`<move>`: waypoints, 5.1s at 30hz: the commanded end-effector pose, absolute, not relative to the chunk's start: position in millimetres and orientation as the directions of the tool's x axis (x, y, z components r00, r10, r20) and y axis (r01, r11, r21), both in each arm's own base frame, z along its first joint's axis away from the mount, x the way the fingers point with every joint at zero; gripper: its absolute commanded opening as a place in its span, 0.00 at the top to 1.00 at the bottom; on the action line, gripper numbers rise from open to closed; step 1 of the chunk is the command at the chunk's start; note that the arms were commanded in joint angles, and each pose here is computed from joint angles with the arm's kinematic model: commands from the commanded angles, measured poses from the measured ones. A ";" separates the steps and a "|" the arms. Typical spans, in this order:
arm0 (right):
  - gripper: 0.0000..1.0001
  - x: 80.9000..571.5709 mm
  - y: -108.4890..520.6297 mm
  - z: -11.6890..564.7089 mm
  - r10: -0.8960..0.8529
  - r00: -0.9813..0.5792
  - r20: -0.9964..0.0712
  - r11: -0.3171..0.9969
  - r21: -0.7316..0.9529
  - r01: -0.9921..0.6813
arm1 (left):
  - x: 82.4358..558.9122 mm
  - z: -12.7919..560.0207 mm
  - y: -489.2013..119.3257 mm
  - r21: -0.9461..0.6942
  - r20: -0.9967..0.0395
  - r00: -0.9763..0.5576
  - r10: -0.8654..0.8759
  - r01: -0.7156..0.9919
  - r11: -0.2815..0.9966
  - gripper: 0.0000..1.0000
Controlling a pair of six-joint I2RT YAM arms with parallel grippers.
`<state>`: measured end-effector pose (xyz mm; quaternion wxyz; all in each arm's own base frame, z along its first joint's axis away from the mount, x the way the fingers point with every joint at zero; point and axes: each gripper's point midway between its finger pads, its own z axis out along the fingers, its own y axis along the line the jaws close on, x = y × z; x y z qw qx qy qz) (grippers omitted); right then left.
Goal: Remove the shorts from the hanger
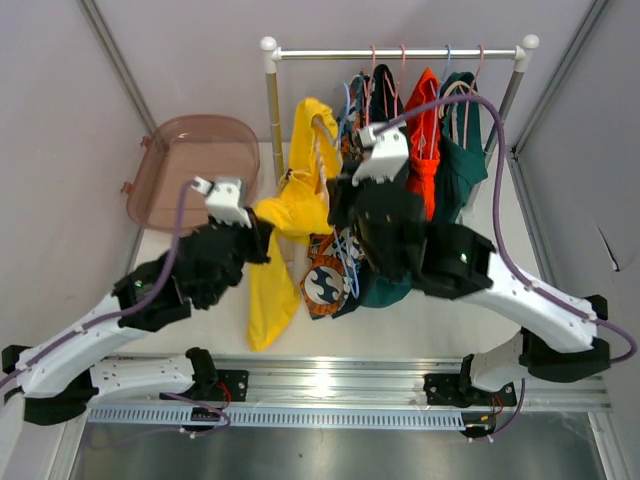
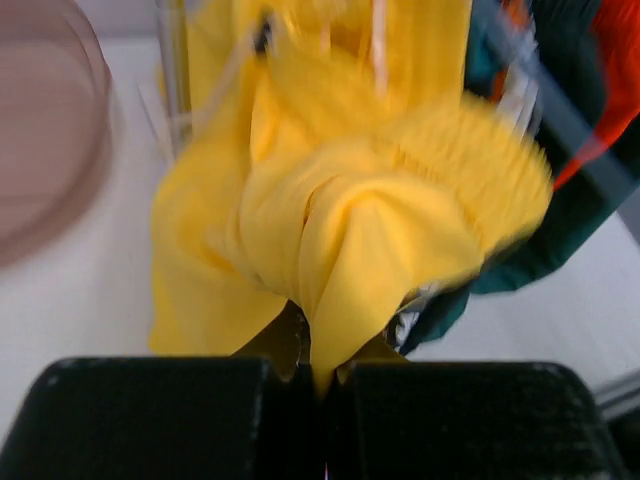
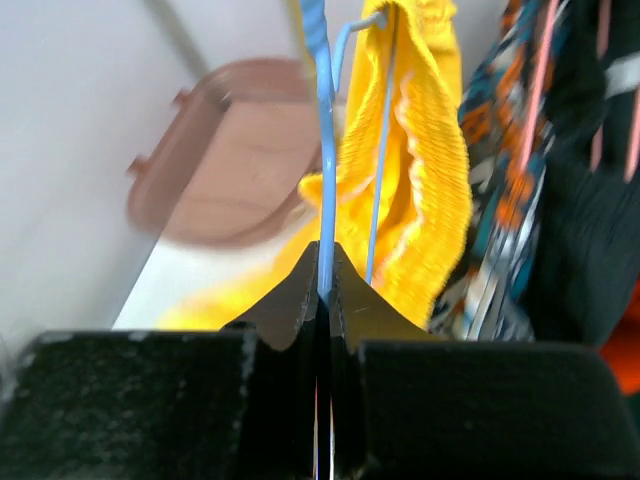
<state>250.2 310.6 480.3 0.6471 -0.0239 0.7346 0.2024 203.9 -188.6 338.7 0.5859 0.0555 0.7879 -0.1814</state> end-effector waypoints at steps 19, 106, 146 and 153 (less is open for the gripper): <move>1.00 91.7 252.2 486.3 0.422 -0.492 -0.762 0.637 0.635 -0.438 | 326.4 466.4 -38.3 -0.154 -0.974 -0.151 -0.169 -0.107 0.982 1.00; 0.89 449.8 344.4 422.0 0.215 -0.190 -0.958 0.951 0.249 -0.183 | 361.0 401.5 -100.6 -0.369 -0.922 -0.177 -0.343 0.137 0.919 0.01; 0.15 394.6 263.1 440.3 0.194 -0.204 -0.960 0.966 0.223 -0.130 | 353.2 367.3 -140.6 -0.319 -0.930 -0.258 -0.261 0.217 0.922 0.01; 0.16 409.0 265.2 427.4 0.168 -0.210 -0.963 0.977 0.191 -0.095 | 350.4 366.1 -137.5 -0.308 -0.934 -0.251 -0.253 0.213 0.927 0.01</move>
